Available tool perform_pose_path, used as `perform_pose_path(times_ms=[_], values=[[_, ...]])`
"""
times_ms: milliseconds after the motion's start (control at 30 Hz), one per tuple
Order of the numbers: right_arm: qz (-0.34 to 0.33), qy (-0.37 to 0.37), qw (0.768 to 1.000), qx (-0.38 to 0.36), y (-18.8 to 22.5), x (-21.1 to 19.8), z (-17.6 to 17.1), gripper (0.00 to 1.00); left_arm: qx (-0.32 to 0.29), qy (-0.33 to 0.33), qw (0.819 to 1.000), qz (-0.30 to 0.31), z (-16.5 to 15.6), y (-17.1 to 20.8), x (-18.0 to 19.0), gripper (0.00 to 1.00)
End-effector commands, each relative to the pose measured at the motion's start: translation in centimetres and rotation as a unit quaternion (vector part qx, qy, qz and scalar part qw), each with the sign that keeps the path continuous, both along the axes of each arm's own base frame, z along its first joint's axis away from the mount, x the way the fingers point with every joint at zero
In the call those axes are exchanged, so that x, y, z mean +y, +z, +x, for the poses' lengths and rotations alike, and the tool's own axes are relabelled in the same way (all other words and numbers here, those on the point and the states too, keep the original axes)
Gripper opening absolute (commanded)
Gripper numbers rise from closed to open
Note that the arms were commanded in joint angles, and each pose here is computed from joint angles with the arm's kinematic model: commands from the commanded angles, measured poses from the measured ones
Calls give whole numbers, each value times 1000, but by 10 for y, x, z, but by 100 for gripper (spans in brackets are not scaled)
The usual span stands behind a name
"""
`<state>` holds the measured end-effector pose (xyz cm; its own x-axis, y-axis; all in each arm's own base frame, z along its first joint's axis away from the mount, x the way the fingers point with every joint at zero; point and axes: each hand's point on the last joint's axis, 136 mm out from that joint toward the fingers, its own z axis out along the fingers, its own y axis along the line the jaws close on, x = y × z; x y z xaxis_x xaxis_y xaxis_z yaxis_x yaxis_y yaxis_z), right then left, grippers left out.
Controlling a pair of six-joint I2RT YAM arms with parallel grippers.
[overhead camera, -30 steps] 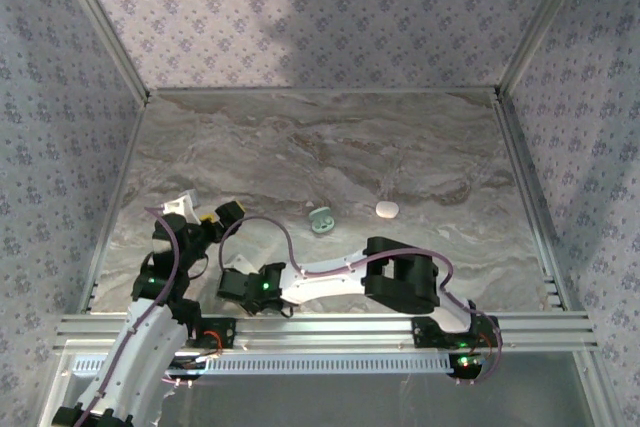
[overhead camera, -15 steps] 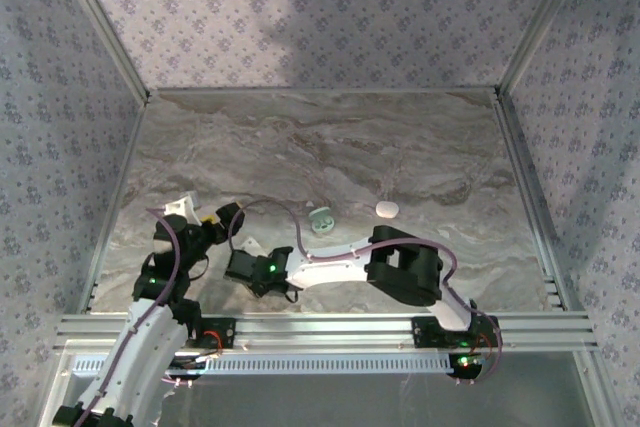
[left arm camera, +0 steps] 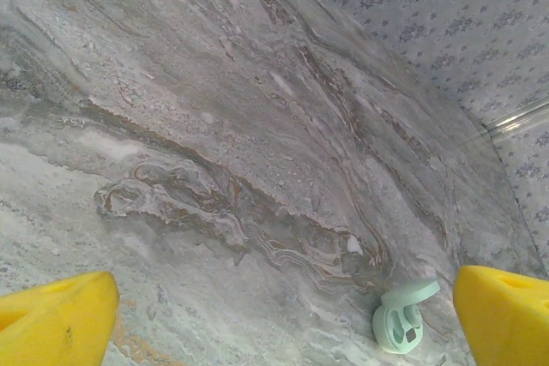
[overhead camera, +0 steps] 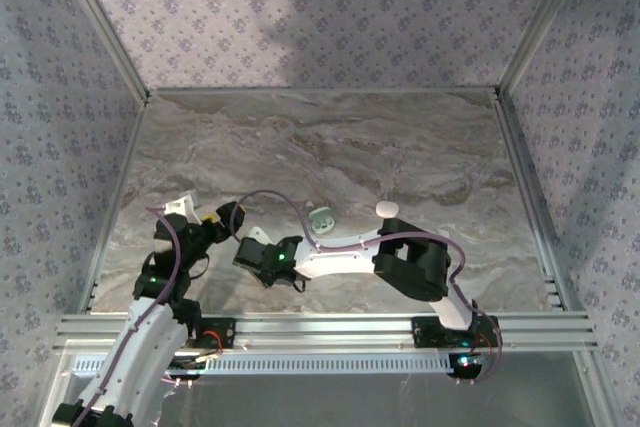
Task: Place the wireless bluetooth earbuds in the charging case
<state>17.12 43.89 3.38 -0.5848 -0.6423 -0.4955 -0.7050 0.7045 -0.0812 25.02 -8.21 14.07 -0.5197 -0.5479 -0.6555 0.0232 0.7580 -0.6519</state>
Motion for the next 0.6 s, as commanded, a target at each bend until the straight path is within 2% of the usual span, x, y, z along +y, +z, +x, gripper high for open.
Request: perform_pose_path(times_ms=[0,300,367,567], values=[[29,-29,999,4,20,-10,12,62,-6,-14,1000,-10,-2,3,-5,100],[90,-31,995,20,48,-25,-5,65,-40,-28,999,-24,-7,17,-9,100],[98,-37,994,33,43,-35,-9,66,-47,-29,998,-28,-9,19,-9,100],[158,-41,982,96,40,-32,-20,63,-66,-39,996,-40,-12,25,-13,100]])
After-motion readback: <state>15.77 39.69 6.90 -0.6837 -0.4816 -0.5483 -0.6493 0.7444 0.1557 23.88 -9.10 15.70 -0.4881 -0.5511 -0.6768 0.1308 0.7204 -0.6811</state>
